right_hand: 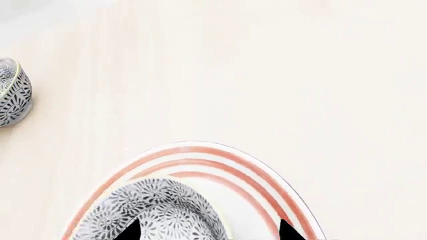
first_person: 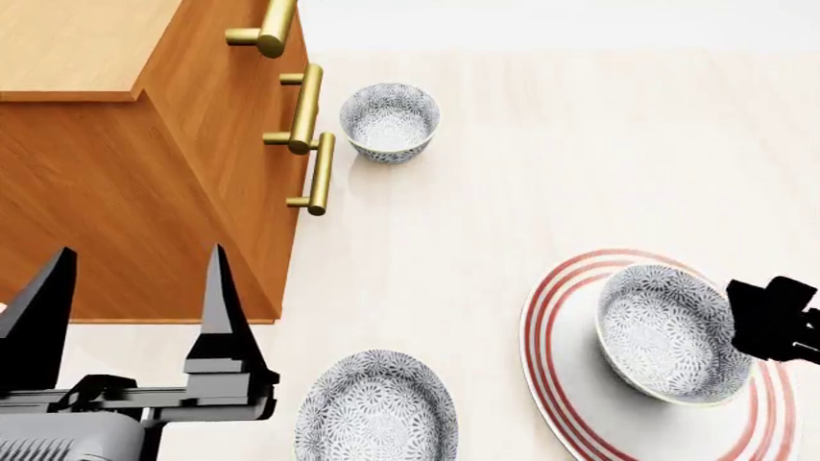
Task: Put the bowl in the middle on the plate.
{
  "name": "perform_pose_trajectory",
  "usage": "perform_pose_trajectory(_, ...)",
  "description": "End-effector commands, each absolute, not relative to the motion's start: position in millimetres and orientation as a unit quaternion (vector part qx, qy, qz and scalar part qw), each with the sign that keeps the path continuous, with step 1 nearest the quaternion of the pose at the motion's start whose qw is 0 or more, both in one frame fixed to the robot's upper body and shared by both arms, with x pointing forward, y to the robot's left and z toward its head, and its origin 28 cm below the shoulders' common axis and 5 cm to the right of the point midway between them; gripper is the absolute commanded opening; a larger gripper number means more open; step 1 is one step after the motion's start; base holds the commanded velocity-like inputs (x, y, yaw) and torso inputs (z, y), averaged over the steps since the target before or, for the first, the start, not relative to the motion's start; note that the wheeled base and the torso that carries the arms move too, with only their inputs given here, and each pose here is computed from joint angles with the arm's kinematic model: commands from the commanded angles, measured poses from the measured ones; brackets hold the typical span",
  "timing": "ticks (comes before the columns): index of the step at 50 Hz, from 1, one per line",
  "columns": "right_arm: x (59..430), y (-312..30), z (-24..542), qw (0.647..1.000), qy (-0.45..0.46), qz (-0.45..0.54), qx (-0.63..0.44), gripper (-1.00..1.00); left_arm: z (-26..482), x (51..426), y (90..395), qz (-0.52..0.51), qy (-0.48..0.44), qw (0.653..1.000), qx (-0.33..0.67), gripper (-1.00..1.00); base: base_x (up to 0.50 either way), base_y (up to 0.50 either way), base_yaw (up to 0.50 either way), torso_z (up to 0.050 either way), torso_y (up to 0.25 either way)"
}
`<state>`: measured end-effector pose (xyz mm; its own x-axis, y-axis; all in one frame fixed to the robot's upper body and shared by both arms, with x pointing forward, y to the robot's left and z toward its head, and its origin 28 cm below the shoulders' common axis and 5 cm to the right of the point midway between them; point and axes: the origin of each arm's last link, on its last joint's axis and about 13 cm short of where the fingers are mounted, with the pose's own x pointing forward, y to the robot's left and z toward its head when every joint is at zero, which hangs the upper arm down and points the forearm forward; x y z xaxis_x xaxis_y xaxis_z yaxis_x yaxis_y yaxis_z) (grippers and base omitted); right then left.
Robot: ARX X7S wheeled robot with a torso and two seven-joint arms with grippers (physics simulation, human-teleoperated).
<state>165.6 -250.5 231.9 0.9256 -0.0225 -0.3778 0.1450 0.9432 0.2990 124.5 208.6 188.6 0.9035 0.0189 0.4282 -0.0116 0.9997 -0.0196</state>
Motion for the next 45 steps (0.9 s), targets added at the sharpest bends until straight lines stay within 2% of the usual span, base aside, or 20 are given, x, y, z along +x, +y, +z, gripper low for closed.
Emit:
perform_pose_trajectory(1, 163.0, -242.9, 250.0, 0.992, 0.015, -0.104, 0.068, 1.00, 188.3, 124.8, 208.9, 0.008, -0.221, 0.975, -0.010, 1.00, 0.00, 0.00, 0.00, 0.000, 0.000)
perform_pose_trajectory(7, 164.2, -232.8, 251.7, 0.988, -0.073, -0.133, 0.006, 1.00, 188.8, 123.6, 209.2, 0.004, -0.231, 0.973, -0.010, 1.00, 0.00, 0.00, 0.00, 0.000, 0.000)
perform_pose_trajectory(10, 166.6, -230.1, 247.0, 0.980, -0.129, -0.149, 0.010, 1.00, 188.4, 124.0, 209.5, 0.004, -0.226, 0.974, -0.011, 1.00, 0.00, 0.00, 0.00, 0.000, 0.000)
perform_pose_trajectory(20, 159.8, -222.3, 244.6, 0.958, -0.248, -0.138, -0.045, 1.00, 188.4, 124.9, 210.3, 0.004, -0.224, 0.974, -0.011, 1.00, 0.00, 0.00, 0.00, 0.000, 0.235)
perform_pose_trajectory(22, 160.6, -219.1, 240.3, 0.956, -0.260, -0.133, -0.019, 1.00, 188.6, 124.9, 210.7, 0.007, -0.225, 0.974, -0.009, 1.00, 0.00, 0.00, 0.00, 0.000, 0.250)
perform_pose_trajectory(33, 159.3, -196.6, 242.3, 0.943, -0.307, -0.127, -0.032, 1.00, 188.6, 125.5, 210.9, 0.011, -0.227, 0.974, -0.003, 1.00, 0.00, 0.00, 0.00, 0.000, 0.250)
perform_pose_trajectory(45, 136.4, -183.4, 245.6, 0.910, -0.391, -0.128, -0.049, 1.00, 190.3, 124.2, 211.4, 0.013, -0.238, 0.971, -0.004, 1.00, 0.00, 0.00, 0.00, 0.000, 0.250)
